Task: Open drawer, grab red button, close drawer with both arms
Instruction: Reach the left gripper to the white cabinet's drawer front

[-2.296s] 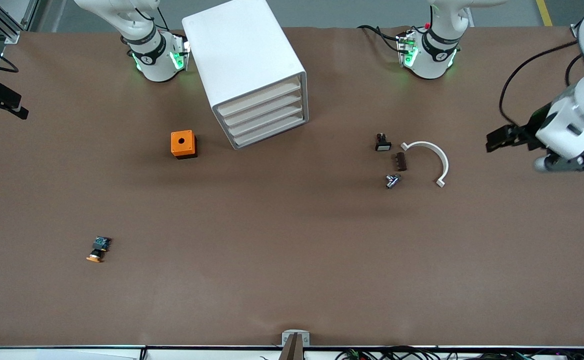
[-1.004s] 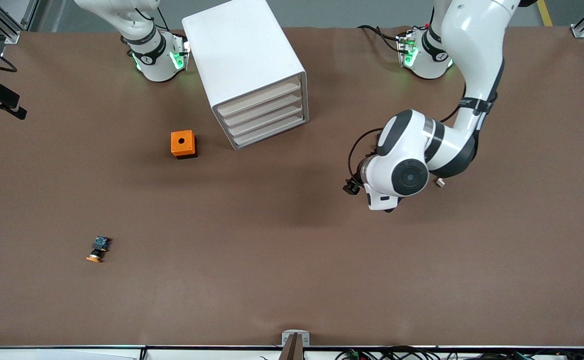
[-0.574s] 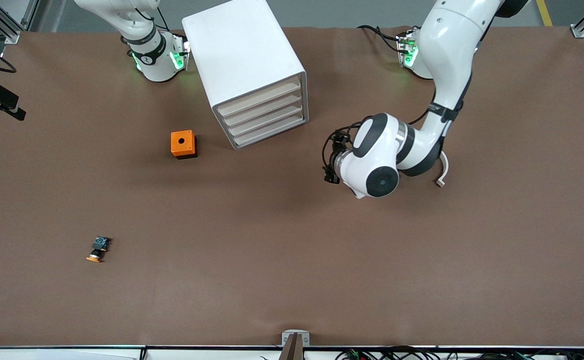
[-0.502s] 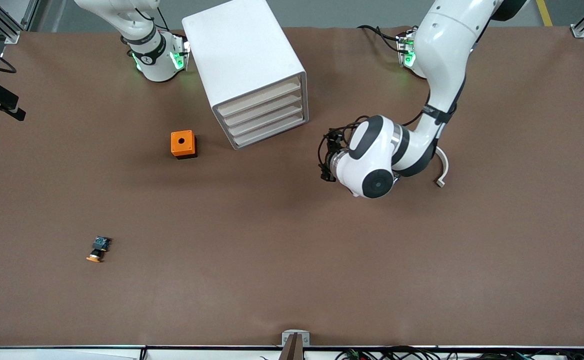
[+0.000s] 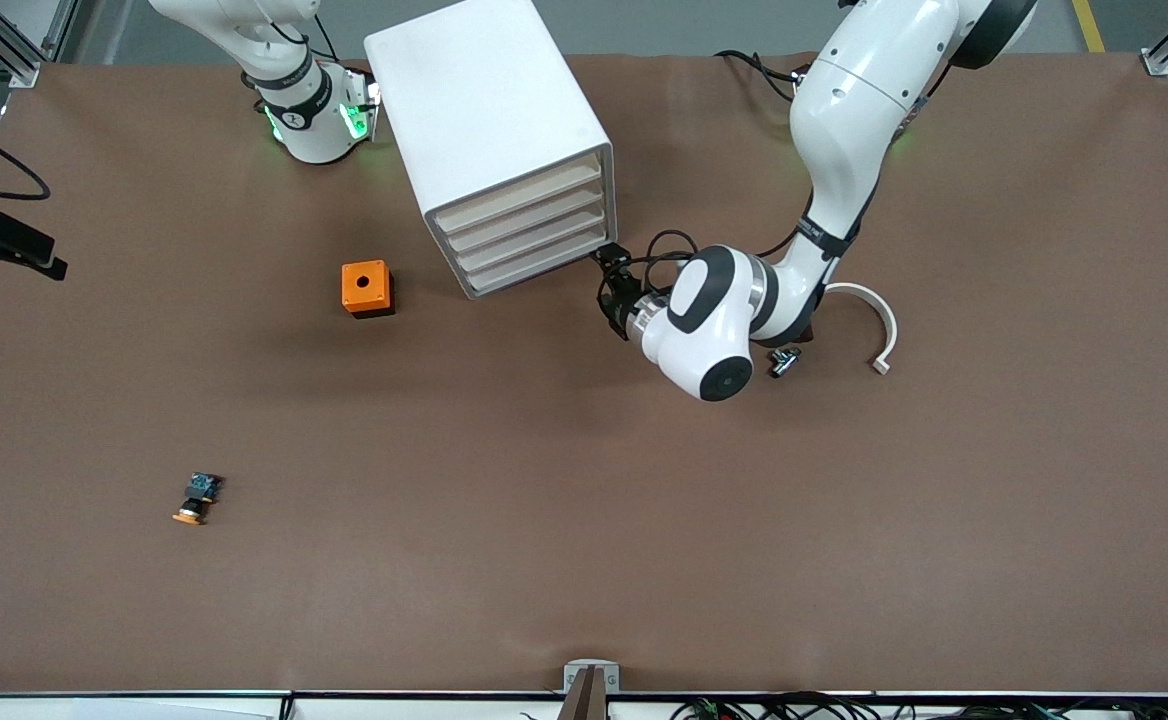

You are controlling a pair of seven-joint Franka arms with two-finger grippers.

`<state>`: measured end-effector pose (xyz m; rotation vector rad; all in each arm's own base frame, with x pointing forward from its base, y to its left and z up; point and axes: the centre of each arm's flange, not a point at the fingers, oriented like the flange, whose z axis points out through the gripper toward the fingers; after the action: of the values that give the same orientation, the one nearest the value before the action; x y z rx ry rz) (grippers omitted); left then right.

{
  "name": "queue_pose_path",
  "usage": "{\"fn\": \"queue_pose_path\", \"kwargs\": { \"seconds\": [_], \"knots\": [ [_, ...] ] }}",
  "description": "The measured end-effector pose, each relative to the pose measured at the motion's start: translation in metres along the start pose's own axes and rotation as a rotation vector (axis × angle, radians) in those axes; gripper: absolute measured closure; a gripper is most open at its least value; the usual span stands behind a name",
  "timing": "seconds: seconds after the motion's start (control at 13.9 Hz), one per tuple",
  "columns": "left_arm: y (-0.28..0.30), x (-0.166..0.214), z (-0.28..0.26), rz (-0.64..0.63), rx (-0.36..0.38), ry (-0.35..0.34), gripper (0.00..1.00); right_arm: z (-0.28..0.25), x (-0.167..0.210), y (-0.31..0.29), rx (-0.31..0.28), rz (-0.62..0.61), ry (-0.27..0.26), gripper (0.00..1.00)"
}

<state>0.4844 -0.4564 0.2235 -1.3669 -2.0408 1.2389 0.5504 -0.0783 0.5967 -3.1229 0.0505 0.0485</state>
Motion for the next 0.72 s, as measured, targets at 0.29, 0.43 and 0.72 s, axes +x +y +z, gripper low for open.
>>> {"fn": "queue_pose_path", "kwargs": {
  "seconds": [0.29,0.43,0.72],
  "knots": [
    [-0.022,-0.019,0.025,-0.087,0.101,-0.059,0.29,0.048,0.029,0.003,-0.005,-0.009,-0.052,0.00],
    [-0.024,-0.021,0.038,-0.122,0.142,-0.060,0.32,0.064,0.039,0.003,-0.006,-0.014,-0.076,0.00],
    [-0.019,-0.018,0.064,-0.142,0.192,-0.026,0.44,0.069,0.038,0.003,-0.003,-0.009,-0.100,0.00]
  ]
}}
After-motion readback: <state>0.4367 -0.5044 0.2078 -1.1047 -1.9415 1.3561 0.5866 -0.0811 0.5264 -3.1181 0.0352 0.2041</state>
